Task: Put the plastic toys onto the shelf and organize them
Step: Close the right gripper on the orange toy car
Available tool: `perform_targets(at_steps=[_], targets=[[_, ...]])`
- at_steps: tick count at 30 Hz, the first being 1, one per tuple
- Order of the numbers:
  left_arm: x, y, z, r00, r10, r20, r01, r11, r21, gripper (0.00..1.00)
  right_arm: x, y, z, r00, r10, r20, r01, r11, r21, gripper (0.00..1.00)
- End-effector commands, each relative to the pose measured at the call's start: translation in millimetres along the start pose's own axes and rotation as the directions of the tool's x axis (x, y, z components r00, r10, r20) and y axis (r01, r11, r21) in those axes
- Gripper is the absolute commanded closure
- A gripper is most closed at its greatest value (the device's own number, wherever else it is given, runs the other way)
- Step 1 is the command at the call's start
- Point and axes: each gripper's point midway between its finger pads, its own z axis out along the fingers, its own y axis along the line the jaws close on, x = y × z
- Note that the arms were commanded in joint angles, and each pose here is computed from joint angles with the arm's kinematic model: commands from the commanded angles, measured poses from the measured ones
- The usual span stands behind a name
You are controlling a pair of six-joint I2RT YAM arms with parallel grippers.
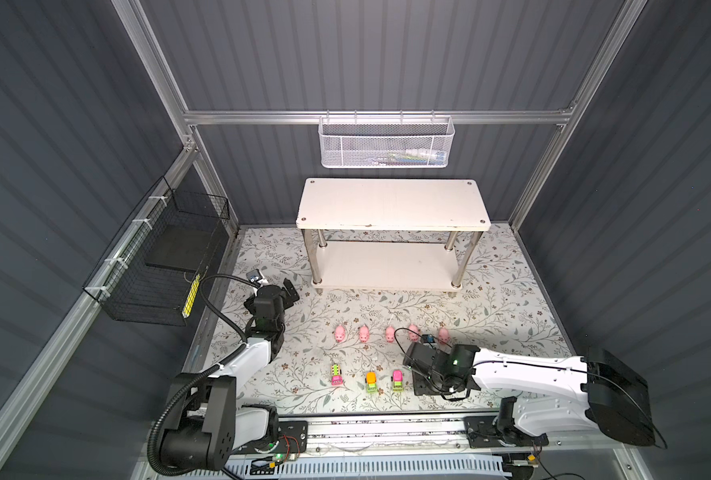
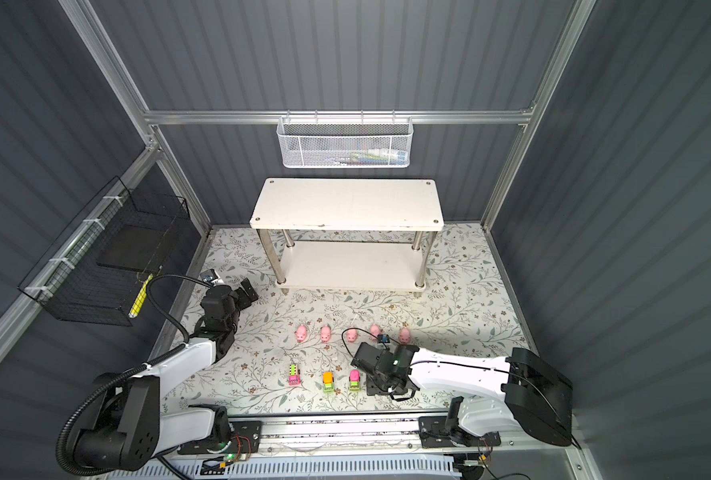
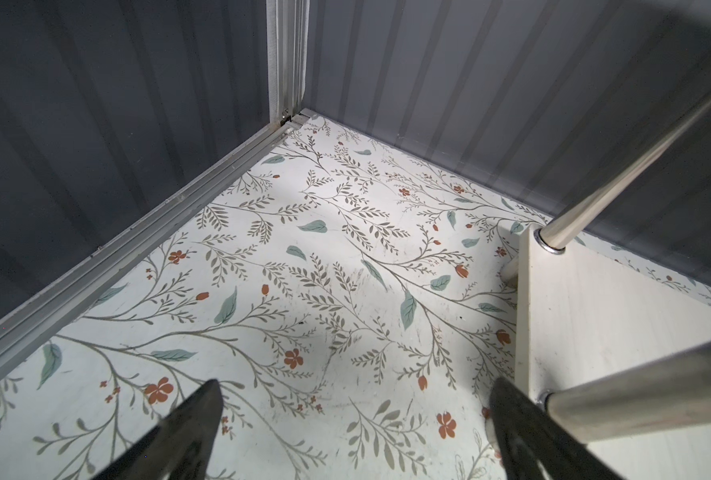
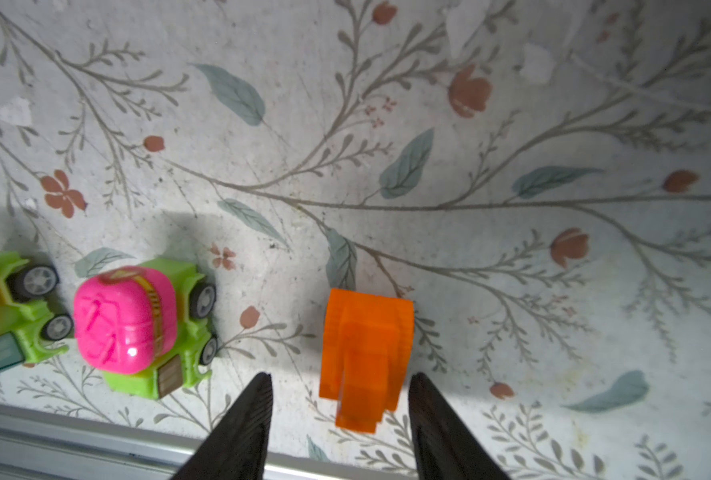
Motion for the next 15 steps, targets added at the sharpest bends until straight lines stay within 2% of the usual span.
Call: perform_targets(at_steps=[1,15], targets=[[1.7,-2.9,0.6,1.0,-0.013,0.002,0.013,1.0,0.014,0.0,2.1,-8.7,0.0,1.0,0.02,-0.004,-0.02,0.999,0.03,0.43],[2.3,-0.6,-0.3,1.0,-0.007,0.006,0.007,1.0,0.006,0.0,3.2,-7.5,7.3,0.999,0.018,-0.047,-0.017,0.999,0.035,0.52]])
